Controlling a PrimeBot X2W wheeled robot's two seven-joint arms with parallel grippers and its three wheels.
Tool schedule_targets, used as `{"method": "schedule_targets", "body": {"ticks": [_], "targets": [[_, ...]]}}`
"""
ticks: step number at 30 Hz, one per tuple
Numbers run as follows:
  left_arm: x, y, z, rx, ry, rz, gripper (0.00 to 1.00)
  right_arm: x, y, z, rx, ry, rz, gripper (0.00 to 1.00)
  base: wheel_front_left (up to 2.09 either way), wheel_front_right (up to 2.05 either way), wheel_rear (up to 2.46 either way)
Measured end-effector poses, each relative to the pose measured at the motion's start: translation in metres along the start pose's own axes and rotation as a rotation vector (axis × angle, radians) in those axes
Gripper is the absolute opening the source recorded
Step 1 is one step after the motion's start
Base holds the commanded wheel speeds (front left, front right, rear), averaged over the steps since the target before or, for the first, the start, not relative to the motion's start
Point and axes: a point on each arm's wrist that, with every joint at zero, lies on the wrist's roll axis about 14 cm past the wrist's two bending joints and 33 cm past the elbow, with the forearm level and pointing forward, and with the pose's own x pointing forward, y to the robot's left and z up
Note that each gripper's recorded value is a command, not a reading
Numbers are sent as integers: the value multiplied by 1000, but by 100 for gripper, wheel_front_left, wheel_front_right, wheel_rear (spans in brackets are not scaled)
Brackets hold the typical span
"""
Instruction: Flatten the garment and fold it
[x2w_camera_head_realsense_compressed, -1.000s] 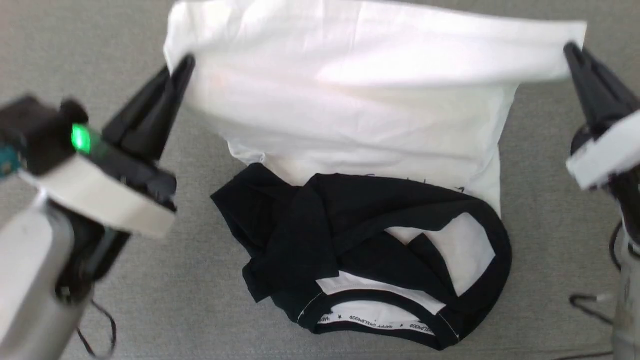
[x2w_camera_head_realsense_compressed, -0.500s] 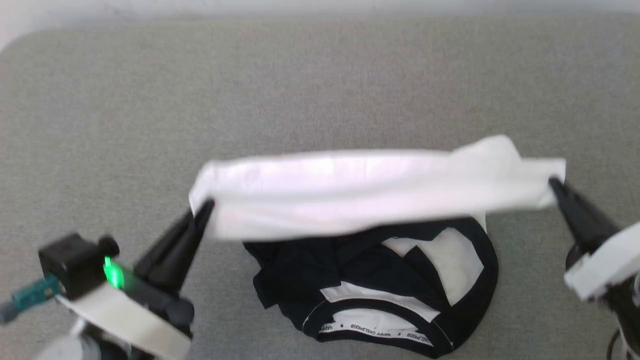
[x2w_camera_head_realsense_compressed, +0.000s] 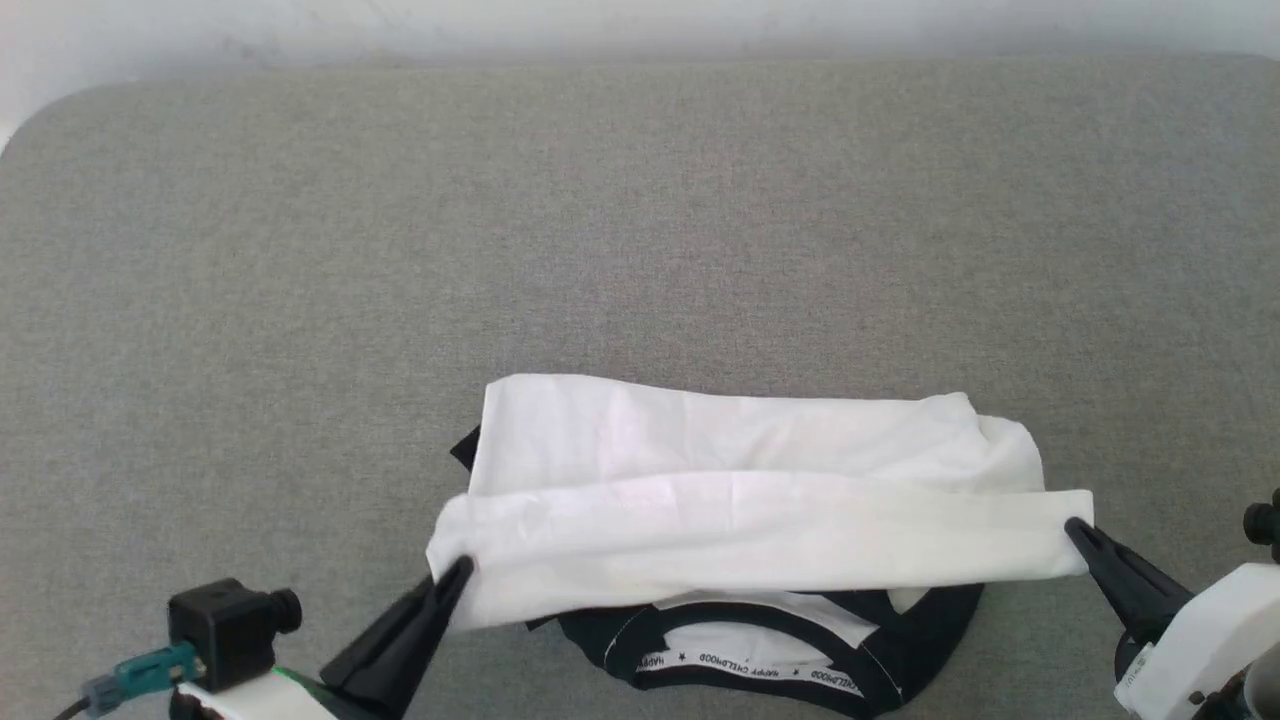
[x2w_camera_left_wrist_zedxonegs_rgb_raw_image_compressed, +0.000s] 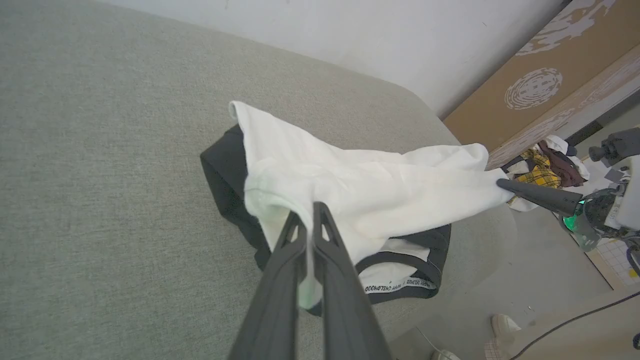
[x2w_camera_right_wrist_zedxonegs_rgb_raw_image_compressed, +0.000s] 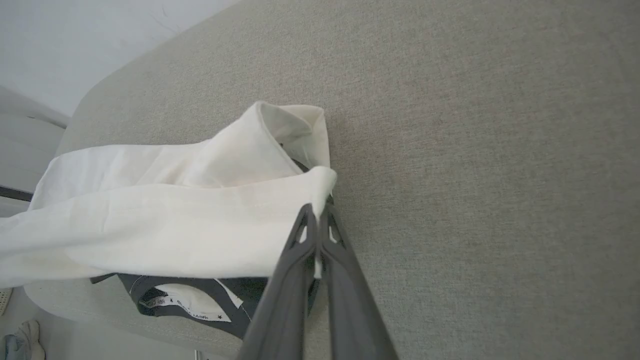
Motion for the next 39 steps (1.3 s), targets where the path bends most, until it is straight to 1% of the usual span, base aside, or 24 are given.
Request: {"method": "schedule_targets", "body": {"ticks": [7, 11, 14, 18, 23, 26, 27, 28, 29, 33, 39], "targets": [[4, 3, -49, -98, 189, -1, 0, 5, -16, -19, -17, 68, -63, 0, 0, 0, 0], [6, 8, -68, -119, 271, 5, 0, 7, -25, -30, -35, 111, -99, 0, 0, 0, 0], [11, 15, -75, -124, 290, 21, 0, 10, -30, -39, -59, 142, -120, 0, 0, 0, 0], [22, 25, -76, -131, 269, 50, 0, 16, -30, -47, -76, 152, -125, 0, 0, 0, 0], [27, 40, -84, -132, 272, 99, 0, 23, -27, -48, -83, 120, -122, 0, 0, 0, 0], [27, 43, -90, -134, 282, 110, 0, 23, -28, -50, -78, 107, -125, 0, 0, 0, 0], [27, 44, -91, -135, 282, 114, 12, 23, -29, -50, -73, 98, -128, 9, 0, 0, 0], [27, 44, -92, -137, 279, 116, 37, 23, -29, -50, -71, 92, -131, 35, 0, 0, 0], [29, 43, -88, -141, 257, 116, 100, 22, -31, -47, -62, 66, -137, 100, 0, 0, 0], [30, 43, -74, -128, 195, 115, 100, 19, -28, -34, -69, 5, -129, 100, 0, 0, 0], [25, 34, -36, -94, 36, 115, 100, 5, -22, 3, -109, -112, -114, 100, 0, 0, 0]]}}
